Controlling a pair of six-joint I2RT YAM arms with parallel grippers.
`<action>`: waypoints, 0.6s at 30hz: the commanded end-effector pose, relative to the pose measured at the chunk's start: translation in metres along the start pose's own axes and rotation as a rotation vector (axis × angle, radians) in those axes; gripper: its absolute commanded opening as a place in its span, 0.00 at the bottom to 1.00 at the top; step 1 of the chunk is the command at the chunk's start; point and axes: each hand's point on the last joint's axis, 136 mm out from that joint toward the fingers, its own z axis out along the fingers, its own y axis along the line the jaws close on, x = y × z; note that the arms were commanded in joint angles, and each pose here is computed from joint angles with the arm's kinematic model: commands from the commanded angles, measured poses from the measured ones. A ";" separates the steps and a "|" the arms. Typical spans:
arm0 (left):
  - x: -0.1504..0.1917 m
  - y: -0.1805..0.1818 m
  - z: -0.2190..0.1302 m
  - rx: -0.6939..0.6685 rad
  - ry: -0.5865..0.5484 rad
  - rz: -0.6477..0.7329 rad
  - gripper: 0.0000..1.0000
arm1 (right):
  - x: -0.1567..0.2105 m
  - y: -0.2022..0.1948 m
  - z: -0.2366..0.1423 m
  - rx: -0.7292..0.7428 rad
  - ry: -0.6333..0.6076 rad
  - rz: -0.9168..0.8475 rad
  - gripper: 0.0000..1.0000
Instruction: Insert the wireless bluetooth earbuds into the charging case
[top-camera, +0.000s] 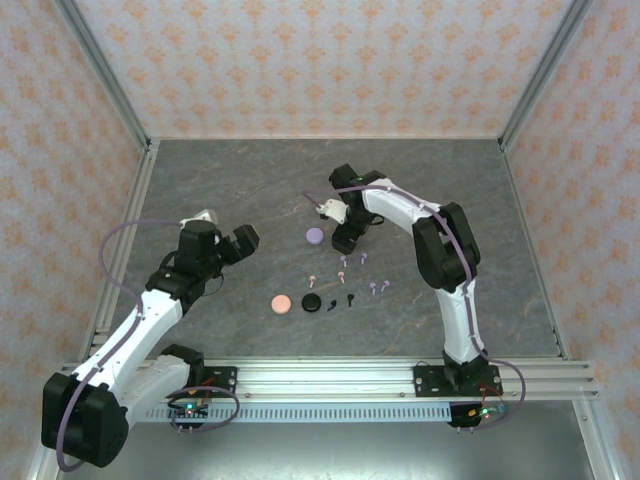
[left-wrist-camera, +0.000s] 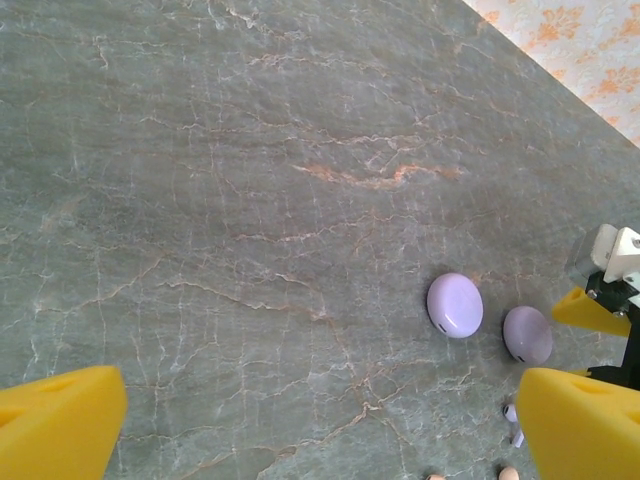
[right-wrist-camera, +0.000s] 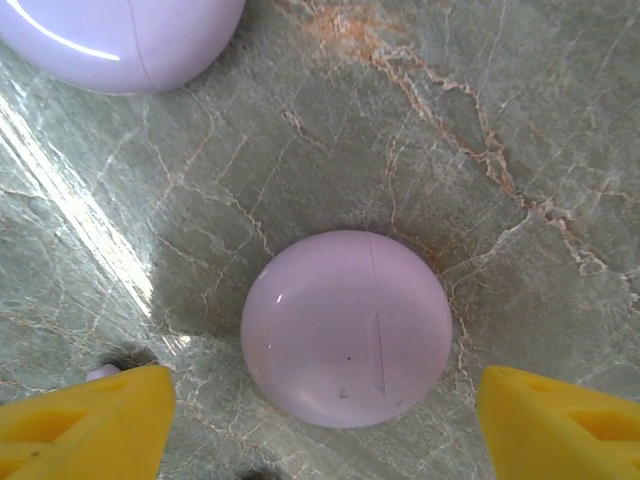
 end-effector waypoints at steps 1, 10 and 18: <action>0.003 0.007 0.003 -0.030 0.000 0.019 1.00 | 0.000 -0.004 0.002 0.015 0.029 -0.011 0.77; 0.003 0.007 0.003 -0.029 0.002 0.017 1.00 | -0.002 -0.003 0.017 0.001 0.042 -0.004 0.71; 0.004 0.007 0.005 -0.029 0.009 0.016 1.00 | -0.003 -0.004 0.023 0.004 0.040 0.013 0.58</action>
